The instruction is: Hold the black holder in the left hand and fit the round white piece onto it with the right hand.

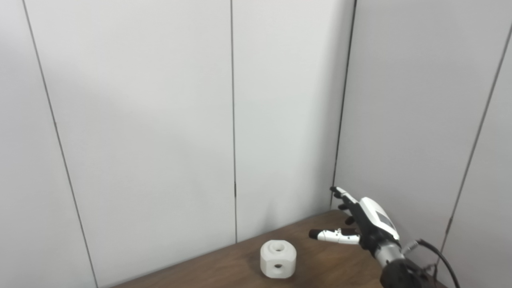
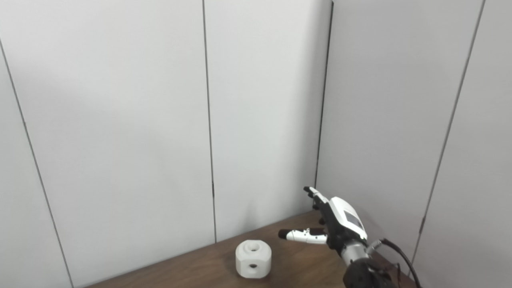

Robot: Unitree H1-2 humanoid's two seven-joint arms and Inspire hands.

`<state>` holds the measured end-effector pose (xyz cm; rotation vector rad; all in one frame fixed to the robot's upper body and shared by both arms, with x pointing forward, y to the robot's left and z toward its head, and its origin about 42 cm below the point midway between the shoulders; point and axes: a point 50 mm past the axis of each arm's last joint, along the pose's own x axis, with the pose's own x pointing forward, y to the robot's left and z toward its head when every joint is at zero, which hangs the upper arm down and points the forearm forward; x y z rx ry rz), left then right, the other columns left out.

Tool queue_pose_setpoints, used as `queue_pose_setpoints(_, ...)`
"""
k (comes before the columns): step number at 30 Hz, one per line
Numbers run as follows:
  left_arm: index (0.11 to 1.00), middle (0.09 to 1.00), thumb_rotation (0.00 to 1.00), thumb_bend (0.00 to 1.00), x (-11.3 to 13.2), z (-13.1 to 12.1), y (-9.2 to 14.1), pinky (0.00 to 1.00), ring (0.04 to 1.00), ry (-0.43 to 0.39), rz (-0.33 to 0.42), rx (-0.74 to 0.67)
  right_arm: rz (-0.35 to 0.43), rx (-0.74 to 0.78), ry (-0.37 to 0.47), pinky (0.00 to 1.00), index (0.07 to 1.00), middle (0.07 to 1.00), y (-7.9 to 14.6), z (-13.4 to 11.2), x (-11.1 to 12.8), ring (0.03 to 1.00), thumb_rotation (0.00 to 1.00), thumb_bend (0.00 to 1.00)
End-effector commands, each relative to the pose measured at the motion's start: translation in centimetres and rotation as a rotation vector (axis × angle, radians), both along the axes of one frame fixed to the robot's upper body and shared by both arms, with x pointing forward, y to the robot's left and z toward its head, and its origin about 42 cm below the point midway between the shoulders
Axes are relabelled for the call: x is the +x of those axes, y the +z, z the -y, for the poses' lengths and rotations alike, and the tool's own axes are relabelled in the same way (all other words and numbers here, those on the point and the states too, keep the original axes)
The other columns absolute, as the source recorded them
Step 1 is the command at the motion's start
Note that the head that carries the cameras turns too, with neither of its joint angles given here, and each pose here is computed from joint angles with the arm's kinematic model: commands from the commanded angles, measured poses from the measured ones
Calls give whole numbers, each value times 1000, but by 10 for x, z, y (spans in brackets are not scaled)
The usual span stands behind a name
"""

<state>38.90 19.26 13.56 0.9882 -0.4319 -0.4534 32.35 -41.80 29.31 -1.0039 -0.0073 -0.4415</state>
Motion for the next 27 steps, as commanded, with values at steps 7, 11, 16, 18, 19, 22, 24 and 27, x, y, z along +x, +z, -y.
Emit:
queue_pose_setpoints(7, 479, 837, 47, 513, -1, -22, 11, 849, 820, 20, -9, 42, -212, -150, 68, 692, 923, 944, 21, 22, 39, 915, 545, 1000)
queue_pose_setpoints(11, 480, 838, 47, 513, -4, -25, 9, 858, 823, 19, -11, 55, -261, -175, 110, 686, 908, 937, 14, 24, 54, 901, 542, 1000)
queue_pose_setpoints(16, 479, 844, 48, 512, -8, -27, 11, 878, 831, 16, -23, 60, -316, -168, 144, 710, 906, 963, 2, 17, 70, 928, 541, 1000)
queue_pose_setpoints(18, 479, 847, 48, 512, -10, -28, 12, 903, 835, 18, -24, 59, -337, -168, 154, 725, 909, 977, -2, 14, 77, 949, 538, 1000)
queue_pose_setpoints(19, 479, 846, 48, 512, -10, -28, 13, 896, 833, 20, -20, 59, -344, -167, 161, 730, 910, 981, -5, 12, 80, 955, 540, 1000)
queue_pose_setpoints(22, 479, 839, 48, 512, -14, -30, 14, 857, 825, 27, -13, 65, -358, -170, 186, 748, 910, 990, -11, 3, 89, 973, 528, 1000)
queue_pose_setpoints(24, 480, 839, 47, 513, -16, -31, 15, 843, 824, 29, -13, 67, -372, -175, 201, 754, 911, 998, -14, -3, 94, 982, 509, 1000)
queue_pose_setpoints(27, 480, 844, 47, 512, -19, -31, 14, 857, 831, 27, -15, 65, -392, -187, 216, 777, 914, 1000, -15, -11, 101, 989, 498, 1000)
